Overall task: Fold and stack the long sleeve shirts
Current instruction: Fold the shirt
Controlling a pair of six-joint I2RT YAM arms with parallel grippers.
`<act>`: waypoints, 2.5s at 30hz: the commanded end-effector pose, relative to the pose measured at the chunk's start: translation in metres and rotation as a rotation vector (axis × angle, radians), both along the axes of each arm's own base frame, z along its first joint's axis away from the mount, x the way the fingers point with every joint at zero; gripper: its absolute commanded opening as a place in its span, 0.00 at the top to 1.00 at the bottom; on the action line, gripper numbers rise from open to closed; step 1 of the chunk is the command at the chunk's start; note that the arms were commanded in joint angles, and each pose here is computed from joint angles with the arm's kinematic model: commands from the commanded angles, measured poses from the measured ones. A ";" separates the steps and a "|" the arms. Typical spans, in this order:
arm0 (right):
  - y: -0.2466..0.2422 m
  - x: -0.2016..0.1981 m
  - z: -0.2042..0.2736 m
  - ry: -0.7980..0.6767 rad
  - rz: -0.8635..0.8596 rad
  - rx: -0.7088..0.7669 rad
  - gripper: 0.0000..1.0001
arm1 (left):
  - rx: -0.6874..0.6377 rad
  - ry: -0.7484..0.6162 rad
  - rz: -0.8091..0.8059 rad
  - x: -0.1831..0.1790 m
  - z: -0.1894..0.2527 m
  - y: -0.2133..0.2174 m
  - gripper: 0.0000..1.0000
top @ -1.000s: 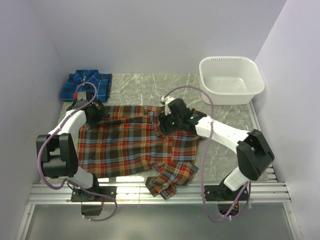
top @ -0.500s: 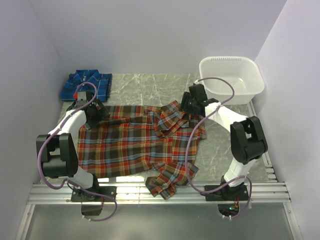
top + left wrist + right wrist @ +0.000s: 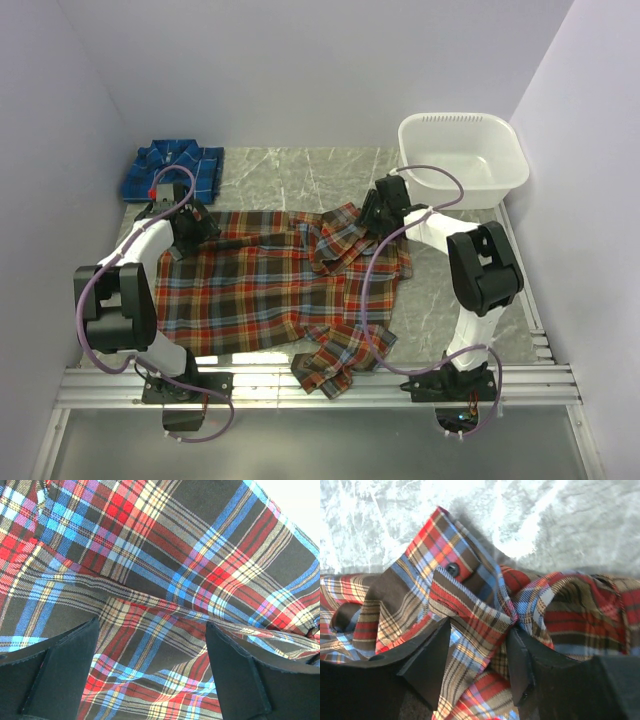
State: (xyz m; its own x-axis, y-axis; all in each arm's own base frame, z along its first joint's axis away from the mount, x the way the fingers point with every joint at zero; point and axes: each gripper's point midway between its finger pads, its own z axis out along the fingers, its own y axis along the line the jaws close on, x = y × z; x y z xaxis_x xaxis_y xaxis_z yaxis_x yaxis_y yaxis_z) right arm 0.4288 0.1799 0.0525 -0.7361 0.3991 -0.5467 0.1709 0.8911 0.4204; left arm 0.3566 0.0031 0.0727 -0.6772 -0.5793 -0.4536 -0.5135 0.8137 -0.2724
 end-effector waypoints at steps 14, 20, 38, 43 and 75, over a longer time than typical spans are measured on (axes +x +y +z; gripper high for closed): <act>0.066 -0.024 0.124 -0.382 0.381 0.013 0.93 | -0.005 -0.057 -0.033 0.012 0.020 -0.007 0.07; 0.130 -0.122 0.161 -0.445 0.732 0.057 0.96 | 0.029 -0.123 -0.019 0.011 0.043 -0.001 0.07; 0.172 -0.366 0.171 -0.349 1.433 0.194 1.00 | 0.083 -0.288 -0.019 0.002 0.094 0.006 0.07; 0.152 -0.367 0.167 -0.345 1.409 0.151 1.00 | 0.072 -0.238 -0.016 0.006 0.080 0.005 0.07; 0.151 -0.215 0.252 -0.756 1.466 -0.283 1.00 | 0.031 0.119 0.449 0.002 -0.055 0.078 0.09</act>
